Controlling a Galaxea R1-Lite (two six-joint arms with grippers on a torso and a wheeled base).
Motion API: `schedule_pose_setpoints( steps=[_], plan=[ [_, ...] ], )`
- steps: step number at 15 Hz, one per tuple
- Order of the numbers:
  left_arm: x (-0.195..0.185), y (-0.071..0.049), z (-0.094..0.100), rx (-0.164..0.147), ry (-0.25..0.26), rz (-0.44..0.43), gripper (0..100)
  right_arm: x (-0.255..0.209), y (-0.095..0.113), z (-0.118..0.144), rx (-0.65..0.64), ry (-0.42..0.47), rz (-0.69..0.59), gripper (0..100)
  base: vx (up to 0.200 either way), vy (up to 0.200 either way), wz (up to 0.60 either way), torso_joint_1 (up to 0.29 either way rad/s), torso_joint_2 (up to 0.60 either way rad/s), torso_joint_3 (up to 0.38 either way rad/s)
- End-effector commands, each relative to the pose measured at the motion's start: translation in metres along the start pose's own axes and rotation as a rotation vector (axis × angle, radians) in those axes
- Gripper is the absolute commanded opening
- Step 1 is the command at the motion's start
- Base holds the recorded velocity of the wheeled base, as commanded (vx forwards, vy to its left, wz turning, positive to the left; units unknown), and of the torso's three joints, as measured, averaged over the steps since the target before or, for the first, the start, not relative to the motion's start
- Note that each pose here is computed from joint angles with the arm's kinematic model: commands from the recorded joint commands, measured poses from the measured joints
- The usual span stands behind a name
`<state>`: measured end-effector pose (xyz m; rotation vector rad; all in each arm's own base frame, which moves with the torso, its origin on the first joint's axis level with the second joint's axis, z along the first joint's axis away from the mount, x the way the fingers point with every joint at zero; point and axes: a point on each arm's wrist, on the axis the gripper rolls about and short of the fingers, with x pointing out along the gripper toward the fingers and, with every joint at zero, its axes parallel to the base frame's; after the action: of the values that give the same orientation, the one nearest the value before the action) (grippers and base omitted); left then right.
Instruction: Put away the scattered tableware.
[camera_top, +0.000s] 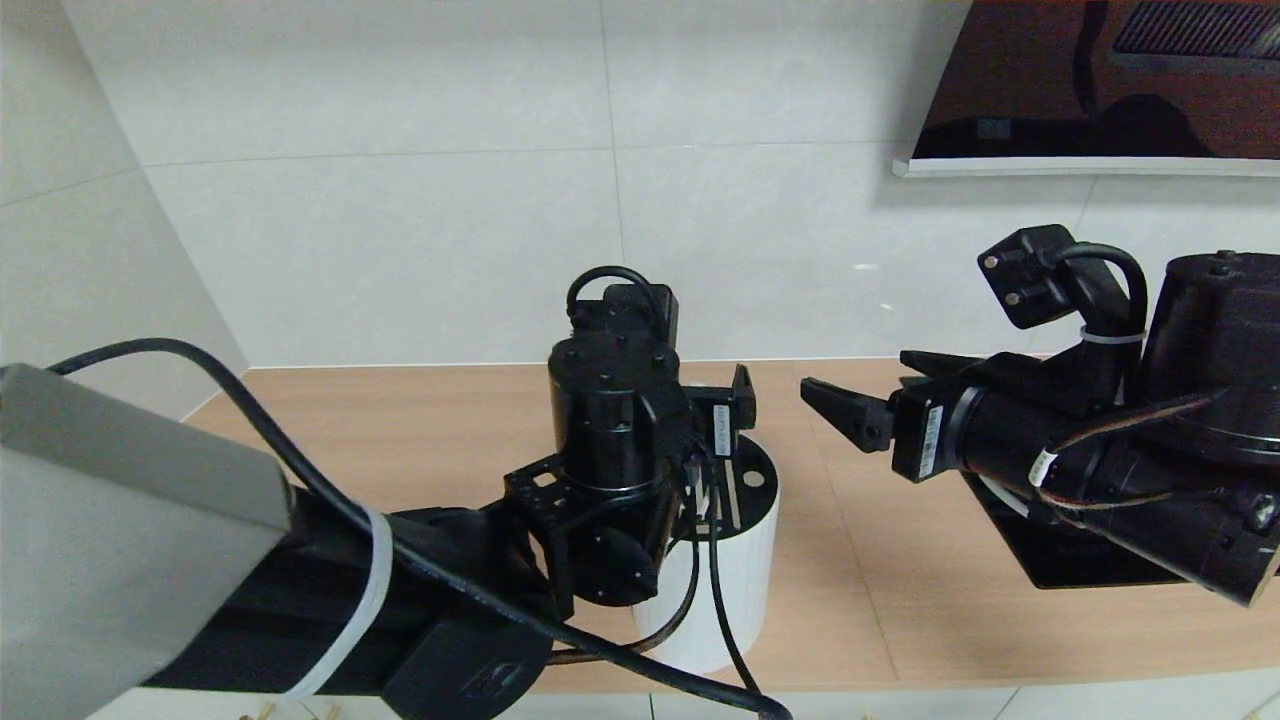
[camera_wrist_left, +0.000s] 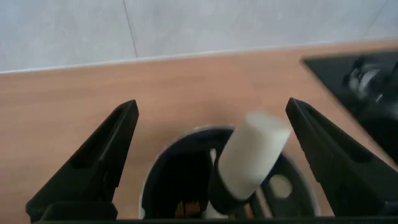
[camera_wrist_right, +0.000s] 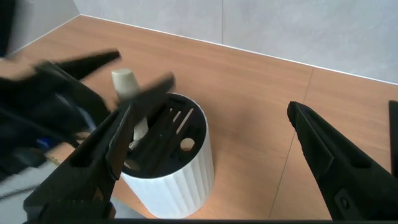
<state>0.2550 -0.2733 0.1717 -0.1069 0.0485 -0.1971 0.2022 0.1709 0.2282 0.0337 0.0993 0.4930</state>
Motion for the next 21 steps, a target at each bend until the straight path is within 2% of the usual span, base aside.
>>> schedule_pose_setpoints(
  steps=[1,2,3,5,6,7,8,10,11,12,13,14,15,16,17,18,20,21],
  plan=[
    [-0.028,0.017,0.047,-0.074,-0.102,-0.044,100,-0.003,0.000,0.005,0.004,-0.018,0.002,100,0.000,0.000,0.00,0.000,0.00,0.000],
    [-0.046,0.033,0.075,-0.116,-0.164,-0.081,100,-0.009,-0.002,0.012,0.010,-0.047,-0.007,100,0.000,0.000,0.00,0.000,0.00,0.000],
    [-0.057,0.046,0.088,-0.130,-0.196,-0.092,100,-0.017,-0.003,0.017,0.012,-0.071,-0.010,100,0.000,0.000,0.00,0.000,0.00,0.000],
    [-0.080,0.092,0.123,-0.151,-0.306,-0.080,100,-0.049,-0.017,0.026,0.014,-0.135,-0.043,100,0.000,0.000,0.00,0.000,0.00,0.000],
    [-0.094,0.110,0.134,-0.158,-0.349,-0.057,100,-0.068,-0.025,0.028,-0.013,-0.165,-0.064,100,0.000,0.000,0.00,0.000,0.00,0.000],
    [-0.111,0.128,0.139,-0.158,-0.377,-0.025,100,-0.096,-0.031,0.024,-0.045,-0.191,-0.066,100,0.000,0.000,0.00,0.000,0.00,0.000],
    [-0.130,0.143,0.136,-0.150,-0.378,0.004,100,-0.121,-0.037,0.016,-0.043,-0.206,-0.073,100,0.000,0.000,0.00,0.000,0.00,0.000],
    [-0.134,0.146,0.135,-0.149,-0.378,0.010,100,-0.126,-0.038,0.014,-0.043,-0.206,-0.081,100,0.000,0.000,0.00,0.000,0.00,0.000],
    [-0.196,0.175,0.117,-0.133,-0.365,0.003,100,-0.182,-0.060,-0.025,-0.047,-0.211,-0.215,100,0.000,0.000,0.00,0.000,0.00,0.000],
    [-0.218,0.186,0.107,-0.115,-0.346,0.006,100,-0.199,-0.064,-0.038,-0.043,-0.220,-0.258,100,0.000,0.000,0.00,0.000,0.00,0.000],
    [-0.231,0.193,0.101,-0.102,-0.333,0.011,100,-0.210,-0.065,-0.044,-0.040,-0.238,-0.287,100,0.000,0.000,0.00,0.000,0.00,0.000],
    [-0.266,0.205,0.088,-0.081,-0.312,-0.005,100,-0.233,-0.065,-0.054,-0.040,-0.282,-0.351,100,0.000,0.000,0.00,0.000,0.00,0.000],
    [-0.280,0.209,0.082,-0.074,-0.304,-0.010,100,-0.242,-0.065,-0.057,-0.041,-0.299,-0.378,100,0.000,0.000,0.00,0.000,0.00,0.000],
    [-0.310,0.216,0.068,-0.053,-0.286,0.014,100,-0.260,-0.061,-0.064,-0.043,-0.339,-0.415,100,0.000,0.000,0.00,0.000,0.00,0.000],
    [-0.324,0.218,0.060,-0.043,-0.285,0.025,100,-0.269,-0.060,-0.069,-0.049,-0.352,-0.440,100,0.000,0.000,0.00,0.000,0.00,0.000],
    [-0.345,0.218,0.049,-0.033,-0.310,0.025,100,-0.283,-0.055,-0.077,-0.058,-0.381,-0.466,100,0.000,0.000,0.00,0.000,0.00,0.000],
    [-0.365,0.216,0.039,-0.021,-0.359,0.032,100,-0.296,-0.051,-0.085,-0.079,-0.381,-0.492,100,0.000,0.000,0.00,0.000,0.00,0.000],
    [-0.365,0.216,0.039,-0.021,-0.359,0.032,100,-0.296,-0.051,-0.085,-0.079,-0.381,-0.492,100,0.000,0.000,0.00,0.000,0.00,0.000]
  ],
)
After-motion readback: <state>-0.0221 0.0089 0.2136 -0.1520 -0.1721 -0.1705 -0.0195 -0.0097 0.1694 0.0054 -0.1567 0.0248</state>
